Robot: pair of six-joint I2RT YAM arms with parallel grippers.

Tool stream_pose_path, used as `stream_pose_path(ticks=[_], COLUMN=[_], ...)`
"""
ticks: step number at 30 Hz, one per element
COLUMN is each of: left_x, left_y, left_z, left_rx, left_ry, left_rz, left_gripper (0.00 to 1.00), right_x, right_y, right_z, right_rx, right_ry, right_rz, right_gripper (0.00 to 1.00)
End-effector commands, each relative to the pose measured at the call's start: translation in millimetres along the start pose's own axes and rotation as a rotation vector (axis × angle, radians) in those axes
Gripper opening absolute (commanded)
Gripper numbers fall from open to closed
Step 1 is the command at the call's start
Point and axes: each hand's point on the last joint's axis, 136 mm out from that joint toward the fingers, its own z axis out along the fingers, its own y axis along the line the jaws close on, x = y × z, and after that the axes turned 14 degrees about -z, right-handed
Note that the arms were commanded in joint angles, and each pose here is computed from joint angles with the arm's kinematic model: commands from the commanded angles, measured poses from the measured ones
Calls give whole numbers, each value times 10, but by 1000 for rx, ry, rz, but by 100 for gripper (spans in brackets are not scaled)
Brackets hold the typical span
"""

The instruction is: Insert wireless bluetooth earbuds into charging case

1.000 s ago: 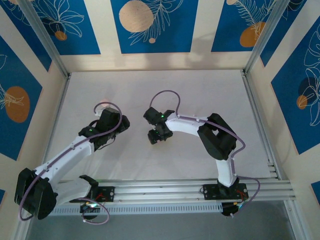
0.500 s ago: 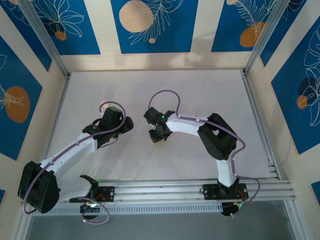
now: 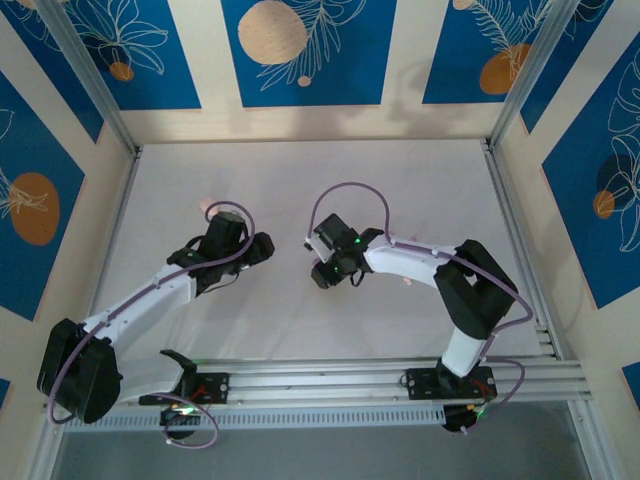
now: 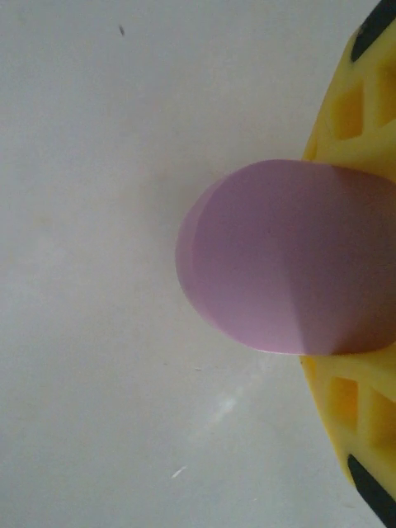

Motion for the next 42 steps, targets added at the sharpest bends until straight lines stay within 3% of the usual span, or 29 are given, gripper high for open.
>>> stream_pose_path(ticks=[1,9,13,21,25,29,34,38,42], left_x=[-51,93,202,525,576,536,589,641,748], left_y=[-25,52,21,-62,-320,-519,-825,-1071,-1118], left_z=[-48,-62,-26,92,-1,-129,-241,-331,-307], left_rx=[8,20,91,176,261,358,535,650,613], left_ry=[-10,42,72,236,310,307,356,403,442], left_rz=[-4,-16,-37,5,22,28,5,8,48], left_gripper=[72,73,73,75,76,77,70,71,72], right_x=[75,103,90,-24,-146,-227,-271,-268,-300], right_y=[160,183,194,159,191,229,351,317,332], right_z=[51,30,-33,-244,-444,-684,-929,-970,-1018], right_rx=[-72,-56,-51,-47,-53,-73,-46,-23,-24], right_ry=[45,0,-42,-176,-251,-382,-568,-564,-586], right_rz=[-64,-158,-215,-238,-306,-372,-500,-500,-505], right_gripper=[39,39,38,38,38,38,38,38,38])
